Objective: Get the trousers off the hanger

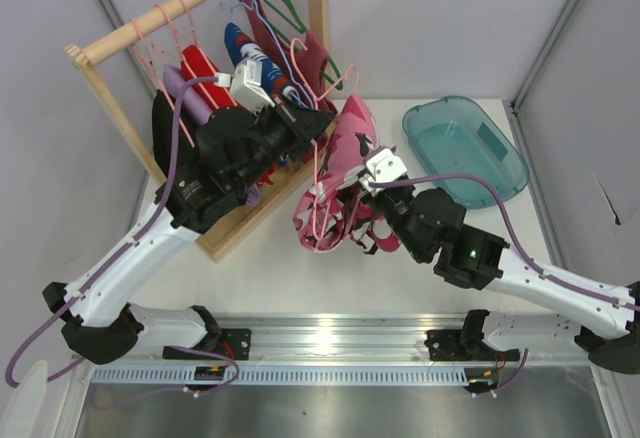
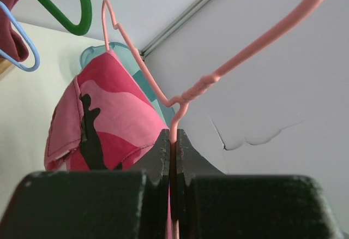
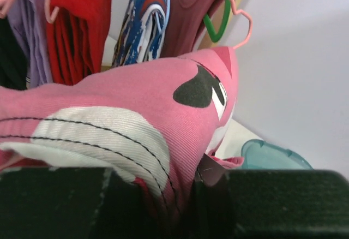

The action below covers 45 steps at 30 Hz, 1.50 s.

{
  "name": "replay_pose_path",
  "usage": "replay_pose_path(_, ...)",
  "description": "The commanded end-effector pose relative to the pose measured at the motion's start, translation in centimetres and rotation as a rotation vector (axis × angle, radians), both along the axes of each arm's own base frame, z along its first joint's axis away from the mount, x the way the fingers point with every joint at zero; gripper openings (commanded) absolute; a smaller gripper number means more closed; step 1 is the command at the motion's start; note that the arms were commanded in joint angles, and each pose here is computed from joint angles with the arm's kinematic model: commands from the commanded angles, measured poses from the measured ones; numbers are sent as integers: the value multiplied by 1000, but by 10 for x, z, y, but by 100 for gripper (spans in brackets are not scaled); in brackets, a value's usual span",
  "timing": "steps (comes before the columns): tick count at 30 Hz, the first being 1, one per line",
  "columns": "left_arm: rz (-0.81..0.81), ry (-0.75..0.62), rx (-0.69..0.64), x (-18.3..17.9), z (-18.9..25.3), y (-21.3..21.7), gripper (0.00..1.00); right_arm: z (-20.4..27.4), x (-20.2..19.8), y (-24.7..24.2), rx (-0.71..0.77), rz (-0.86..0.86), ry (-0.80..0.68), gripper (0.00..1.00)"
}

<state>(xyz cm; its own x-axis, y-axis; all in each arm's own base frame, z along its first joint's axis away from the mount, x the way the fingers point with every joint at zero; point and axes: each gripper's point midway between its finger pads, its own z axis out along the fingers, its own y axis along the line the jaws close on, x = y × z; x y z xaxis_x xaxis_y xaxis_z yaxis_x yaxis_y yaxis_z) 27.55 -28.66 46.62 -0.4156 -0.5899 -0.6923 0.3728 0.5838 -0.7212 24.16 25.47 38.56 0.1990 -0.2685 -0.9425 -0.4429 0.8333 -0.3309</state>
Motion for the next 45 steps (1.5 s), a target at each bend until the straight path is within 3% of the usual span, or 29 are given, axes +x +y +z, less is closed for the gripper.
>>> replay_pose_path(1, 49, -55, 14, 5, 10, 14, 0, 83, -12, -12, 210, 47, -113, 0)
replay_pose_path(12, 16, -43, 26, 2, 3, 10, 0, 94, -10, -23, 259, 42, -98, 0)
replay_pose_path(15, 3, -63, -7, -2, 15, 10, 0, 76, -12, -10, 203, 119, -47, 14)
replay_pose_path(17, -7, -92, -38, -6, 29, 12, 0, 60, -11, -4, 188, 138, 3, 32)
replay_pose_path(23, -55, -136, -65, -13, 55, 6, 0, 20, 6, -2, 197, 82, 78, 44)
replay_pose_path(28, -85, -143, -72, -17, 61, 3, 0, 7, 16, 4, 164, 83, 103, 26)
replay_pose_path(30, -77, -149, -74, -19, 63, 7, 0, 4, 15, 7, 154, 103, 118, 36)
replay_pose_path(32, -67, -156, -78, -19, 66, 10, 0, 1, 10, 12, 149, 145, 127, 62)
replay_pose_path(34, -65, -161, -82, -20, 69, 11, 0, -3, 8, 13, 149, 164, 130, 77)
replay_pose_path(37, -72, -164, -79, -20, 71, 10, 0, -1, 3, 12, 166, 184, 125, 90)
replay_pose_path(39, -77, -164, -85, -21, 73, 9, 0, 1, 5, 9, 186, 175, 114, 89)
replay_pose_path(42, -88, -164, -92, -21, 74, 6, 0, 4, 11, 2, 210, 149, 101, 74)
replay_pose_path(45, -90, -160, -88, -20, 72, 5, 0, 9, 13, 8, 209, 177, 98, 69)
